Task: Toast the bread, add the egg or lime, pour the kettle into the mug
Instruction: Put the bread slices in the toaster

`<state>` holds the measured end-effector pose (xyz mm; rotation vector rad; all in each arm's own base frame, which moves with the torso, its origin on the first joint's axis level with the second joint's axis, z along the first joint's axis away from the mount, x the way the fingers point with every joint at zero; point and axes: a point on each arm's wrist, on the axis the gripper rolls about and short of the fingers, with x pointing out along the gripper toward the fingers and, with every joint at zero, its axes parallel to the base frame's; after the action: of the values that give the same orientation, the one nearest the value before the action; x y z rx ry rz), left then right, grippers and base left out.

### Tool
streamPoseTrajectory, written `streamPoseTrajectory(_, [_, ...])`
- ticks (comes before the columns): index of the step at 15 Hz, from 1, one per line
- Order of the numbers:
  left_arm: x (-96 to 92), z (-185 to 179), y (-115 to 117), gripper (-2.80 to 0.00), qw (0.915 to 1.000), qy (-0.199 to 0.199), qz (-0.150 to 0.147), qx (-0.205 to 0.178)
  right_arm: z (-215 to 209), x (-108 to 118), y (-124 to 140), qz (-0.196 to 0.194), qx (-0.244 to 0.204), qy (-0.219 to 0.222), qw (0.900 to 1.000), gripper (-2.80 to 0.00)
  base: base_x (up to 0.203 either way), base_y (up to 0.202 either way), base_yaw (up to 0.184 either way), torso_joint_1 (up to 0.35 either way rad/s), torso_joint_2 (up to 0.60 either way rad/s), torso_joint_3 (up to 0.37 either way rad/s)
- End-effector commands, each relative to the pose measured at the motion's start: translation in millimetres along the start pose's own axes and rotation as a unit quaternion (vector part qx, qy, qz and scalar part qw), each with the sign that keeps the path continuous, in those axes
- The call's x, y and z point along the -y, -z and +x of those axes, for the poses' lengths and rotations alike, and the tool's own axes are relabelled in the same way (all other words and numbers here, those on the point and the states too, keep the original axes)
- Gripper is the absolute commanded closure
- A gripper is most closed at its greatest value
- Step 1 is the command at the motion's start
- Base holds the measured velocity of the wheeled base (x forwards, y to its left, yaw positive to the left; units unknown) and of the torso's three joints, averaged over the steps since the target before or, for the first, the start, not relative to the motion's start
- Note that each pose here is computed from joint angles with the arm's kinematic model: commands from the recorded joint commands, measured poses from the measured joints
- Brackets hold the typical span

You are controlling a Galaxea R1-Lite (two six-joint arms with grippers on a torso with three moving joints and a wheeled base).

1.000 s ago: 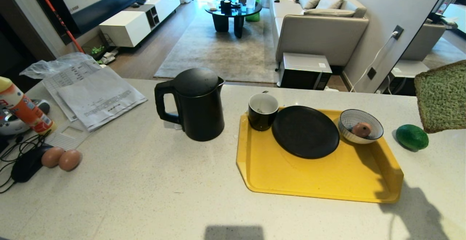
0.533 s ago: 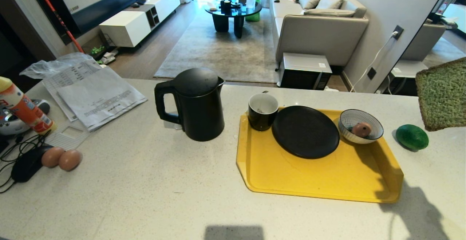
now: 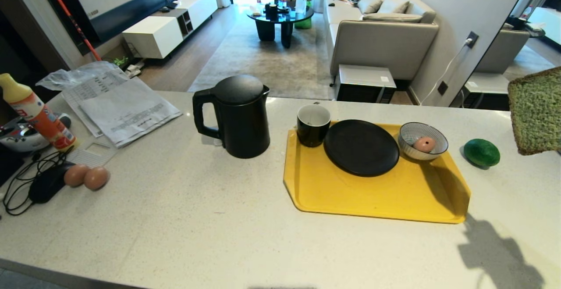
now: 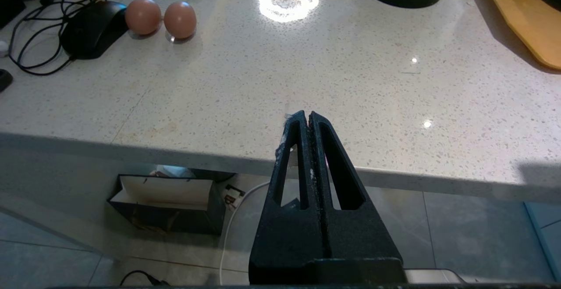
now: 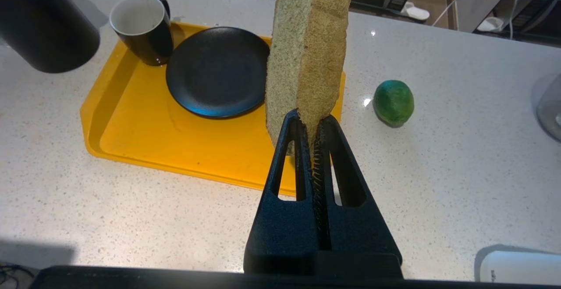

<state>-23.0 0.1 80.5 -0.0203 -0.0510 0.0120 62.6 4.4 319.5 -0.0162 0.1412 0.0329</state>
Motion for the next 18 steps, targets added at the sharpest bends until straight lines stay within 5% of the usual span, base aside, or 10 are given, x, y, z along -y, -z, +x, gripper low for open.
streamPoseTrajectory(1, [-0.1, 0.9, 4.2, 0.00, 1.0000, 0.000, 0.000, -0.006, 0.8, -0.1, 0.5, 0.000, -0.003, 0.000, 1.000, 0.00, 0.000, 0.000, 0.000, 0.000, 0.00, 0.000])
streamPoseTrajectory(18, [-0.1, 0.9, 4.2, 0.00, 1.0000, -0.001, 0.000, -0.006, -16.1, -0.4, -3.4, -0.002, 0.028, -0.029, 0.999, 0.00, 0.000, 0.000, 0.000, 0.001, 0.00, 0.000])
